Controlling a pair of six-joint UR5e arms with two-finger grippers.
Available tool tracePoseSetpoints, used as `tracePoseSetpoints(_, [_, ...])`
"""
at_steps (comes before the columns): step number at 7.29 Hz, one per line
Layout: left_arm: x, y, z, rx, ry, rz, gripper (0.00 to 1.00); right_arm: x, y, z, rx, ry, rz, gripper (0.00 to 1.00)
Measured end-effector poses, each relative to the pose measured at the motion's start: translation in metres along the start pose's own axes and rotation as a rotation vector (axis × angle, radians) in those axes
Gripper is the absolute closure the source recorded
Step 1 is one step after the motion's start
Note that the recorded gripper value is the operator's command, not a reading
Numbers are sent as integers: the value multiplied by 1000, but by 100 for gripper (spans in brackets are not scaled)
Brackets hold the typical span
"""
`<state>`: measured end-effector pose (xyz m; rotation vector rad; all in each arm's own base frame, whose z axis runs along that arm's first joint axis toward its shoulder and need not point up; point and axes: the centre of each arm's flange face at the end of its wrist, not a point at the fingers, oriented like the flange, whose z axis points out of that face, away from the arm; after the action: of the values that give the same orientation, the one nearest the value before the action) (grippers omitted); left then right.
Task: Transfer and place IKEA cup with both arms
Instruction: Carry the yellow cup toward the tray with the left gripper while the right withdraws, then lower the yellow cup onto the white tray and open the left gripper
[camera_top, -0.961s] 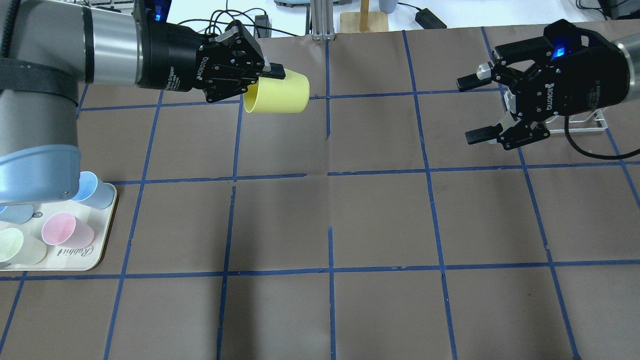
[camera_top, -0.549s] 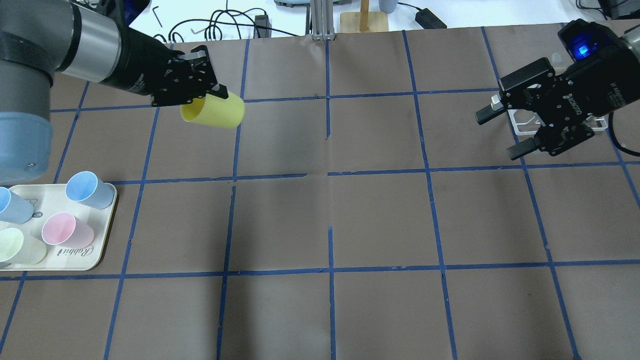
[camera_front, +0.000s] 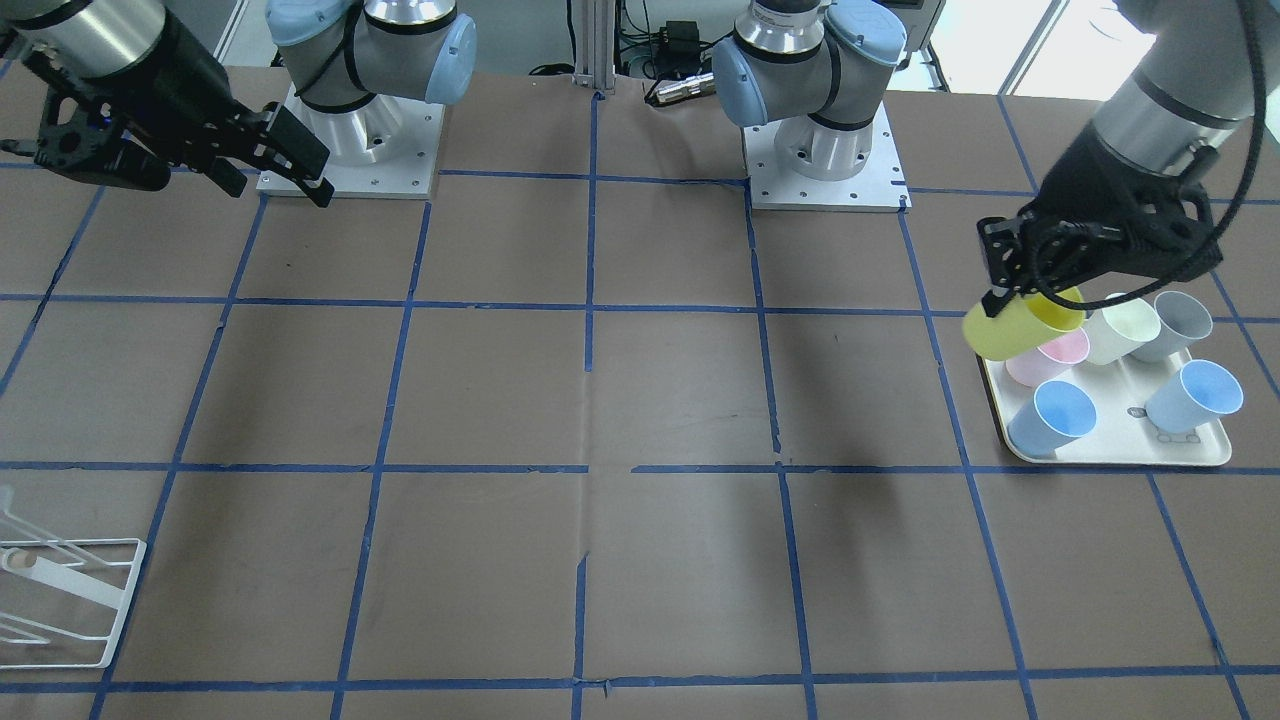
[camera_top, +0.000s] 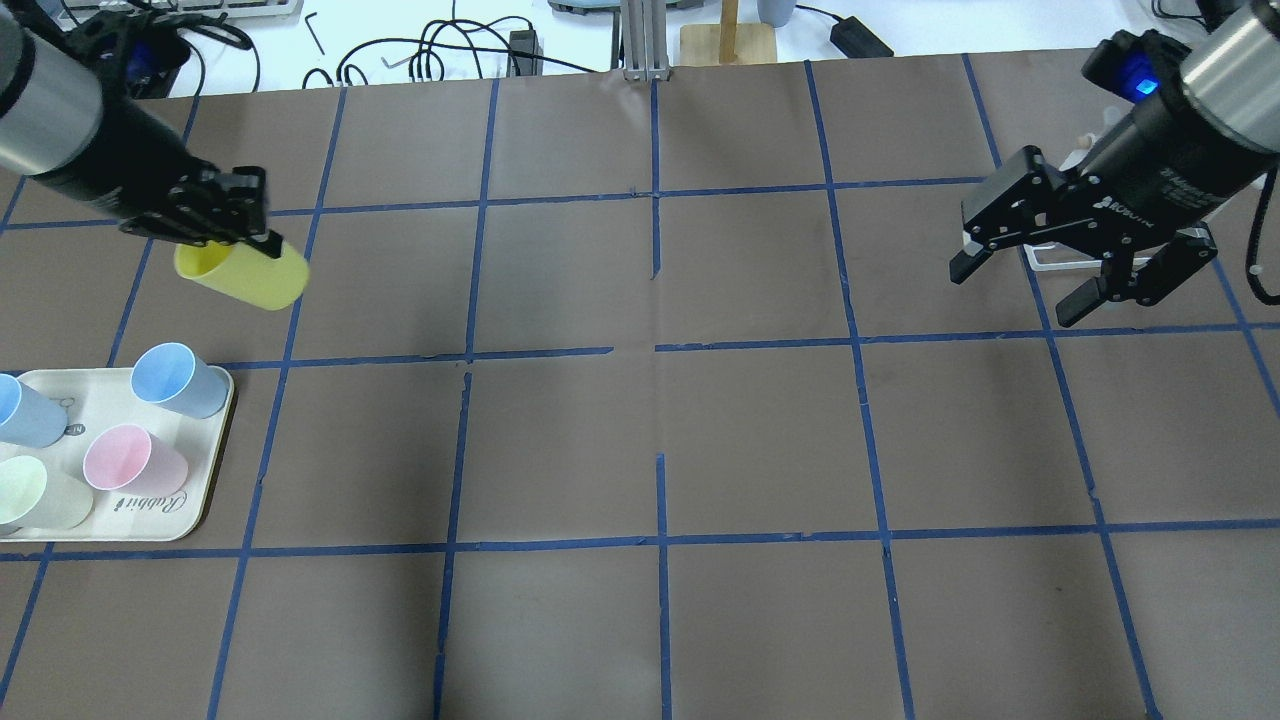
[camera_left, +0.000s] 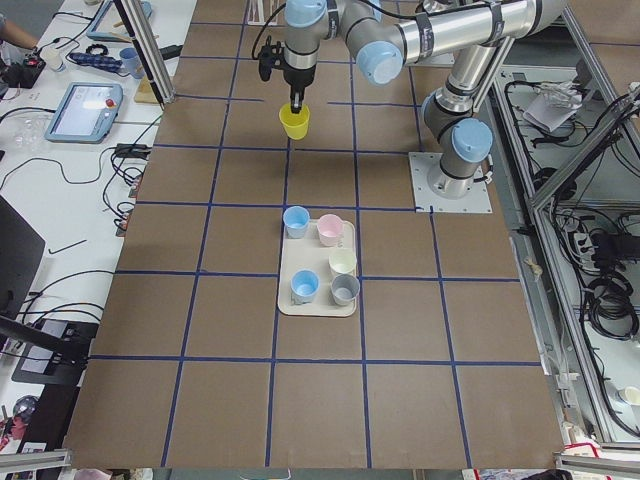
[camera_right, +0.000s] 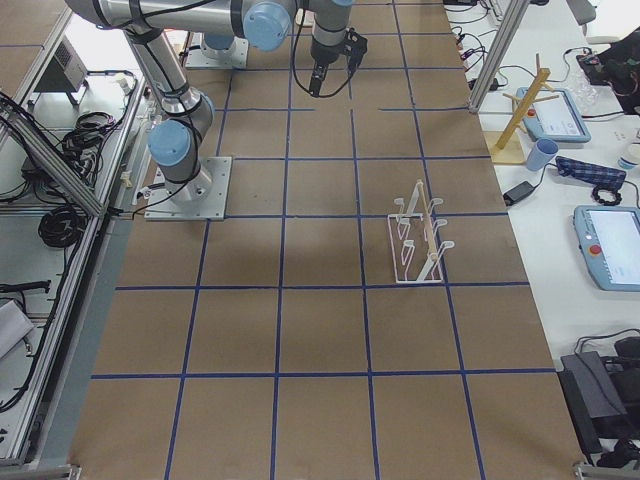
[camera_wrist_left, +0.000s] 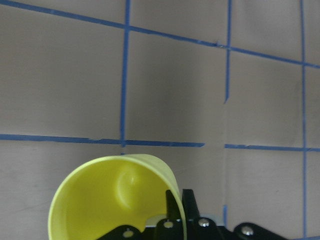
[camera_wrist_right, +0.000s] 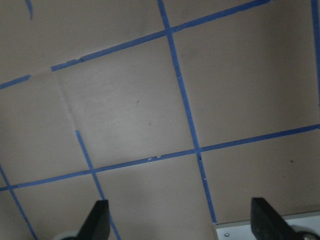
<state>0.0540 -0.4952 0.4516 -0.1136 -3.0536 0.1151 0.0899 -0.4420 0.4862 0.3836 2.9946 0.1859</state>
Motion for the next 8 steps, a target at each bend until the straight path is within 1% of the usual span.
tracePoseSetpoints(1, [-57, 6, 11, -37, -25, 42, 100, -20, 11, 0, 40, 81, -3, 0])
tracePoseSetpoints(2, [-114, 11, 27, -52, -32, 69, 100, -30, 21, -2, 67, 119, -6, 0])
tracePoseSetpoints(3, [-162, 13, 49, -51, -39, 86, 100, -33, 28, -2, 82, 131, -12, 0])
tracePoseSetpoints(5, [-224, 8, 95, -48, -47, 56, 100, -32, 33, 12, 108, 129, -37, 0])
tracePoseSetpoints(6, [-239, 7, 114, -52, -51, 25, 100, -30, 31, 18, 115, 128, -79, 0])
tracePoseSetpoints(7, [-248, 6, 127, -55, -65, 1, 100, -28, 30, 21, 115, 131, -137, 0])
tracePoseSetpoints(8, [-253, 6, 138, -59, -71, -9, 100, -26, 29, 21, 113, 133, -175, 0])
